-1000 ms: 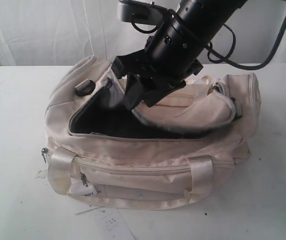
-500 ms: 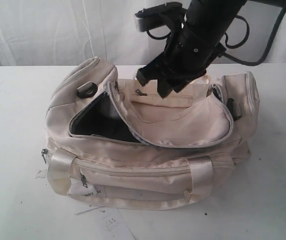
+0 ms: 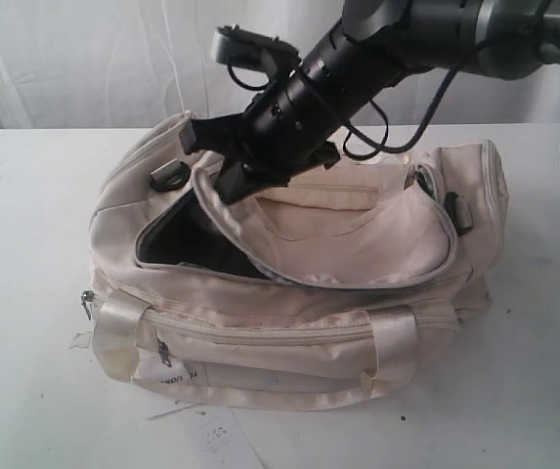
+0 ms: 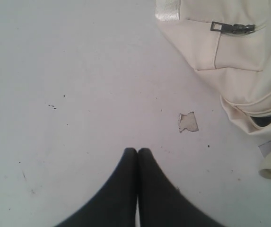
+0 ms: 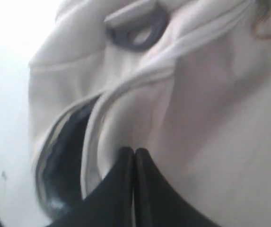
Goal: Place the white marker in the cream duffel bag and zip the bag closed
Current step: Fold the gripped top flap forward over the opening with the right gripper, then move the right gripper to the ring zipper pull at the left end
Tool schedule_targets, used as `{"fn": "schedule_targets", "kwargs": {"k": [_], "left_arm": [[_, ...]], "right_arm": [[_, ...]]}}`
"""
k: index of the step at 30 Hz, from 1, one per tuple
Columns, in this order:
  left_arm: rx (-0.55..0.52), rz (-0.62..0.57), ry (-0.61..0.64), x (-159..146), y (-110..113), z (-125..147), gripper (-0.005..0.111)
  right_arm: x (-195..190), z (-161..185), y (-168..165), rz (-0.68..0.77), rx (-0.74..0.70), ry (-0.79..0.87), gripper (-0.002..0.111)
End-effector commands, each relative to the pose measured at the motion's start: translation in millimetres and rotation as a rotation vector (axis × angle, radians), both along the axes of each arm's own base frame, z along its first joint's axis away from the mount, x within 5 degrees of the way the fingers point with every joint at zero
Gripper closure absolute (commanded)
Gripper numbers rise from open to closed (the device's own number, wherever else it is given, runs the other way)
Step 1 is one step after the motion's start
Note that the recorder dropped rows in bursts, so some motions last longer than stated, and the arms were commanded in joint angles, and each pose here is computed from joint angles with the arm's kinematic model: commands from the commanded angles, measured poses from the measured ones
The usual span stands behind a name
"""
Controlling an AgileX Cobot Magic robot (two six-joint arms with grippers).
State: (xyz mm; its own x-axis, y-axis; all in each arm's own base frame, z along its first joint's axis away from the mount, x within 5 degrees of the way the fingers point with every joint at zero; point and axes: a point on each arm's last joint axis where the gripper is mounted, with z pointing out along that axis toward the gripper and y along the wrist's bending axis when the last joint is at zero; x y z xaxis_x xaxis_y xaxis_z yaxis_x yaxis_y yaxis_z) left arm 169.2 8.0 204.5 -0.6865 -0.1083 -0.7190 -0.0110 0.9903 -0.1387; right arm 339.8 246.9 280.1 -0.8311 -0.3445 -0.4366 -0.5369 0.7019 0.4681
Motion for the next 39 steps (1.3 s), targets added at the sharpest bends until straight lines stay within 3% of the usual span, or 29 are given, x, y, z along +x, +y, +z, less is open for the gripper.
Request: {"fn": "schedule_targets", "kwargs": {"k": [1,6,9,15,18,23,29,33,39], "left_arm": [[-0.051,0.019,0.009,-1,-3,-1,0.107],[-0.06,0.032,0.002,0,-2,-1,0.107],[-0.061,0.031,0.003,-1,-2,-1,0.107],[-0.065,0.025,0.007,-1,-3,-1,0.107],[-0.089,-0.008,0.033,-2,-7,0,0.107],[-0.165,-0.128,0.093,-2,-18,11,0.107],[-0.236,-0.272,0.141,-1,-30,32,0.107],[-0.265,-0.332,0.165,-2,-34,41,0.107],[-0.387,-0.287,0.165,-1,-39,47,0.107]], "right_arm": [[-21,-3,-2,0.161,-0.035,0.165,0.108],[-26,-1,-1,0.276,-0.011,0.14,0.108],[-24,-5,-6,0.277,-0.094,0.115,0.108],[5,-15,-29,-0.031,-0.359,-0.053,0.108],[15,-15,-43,-0.116,-0.422,-0.09,0.108],[35,-12,-77,-0.151,-0.276,-0.041,0.108],[65,-7,-142,-0.158,0.102,-0.001,0.108],[78,-24,-170,-0.012,0.3,-0.039,0.108],[83,-48,-159,0.081,0.295,-0.071,0.108]]}}
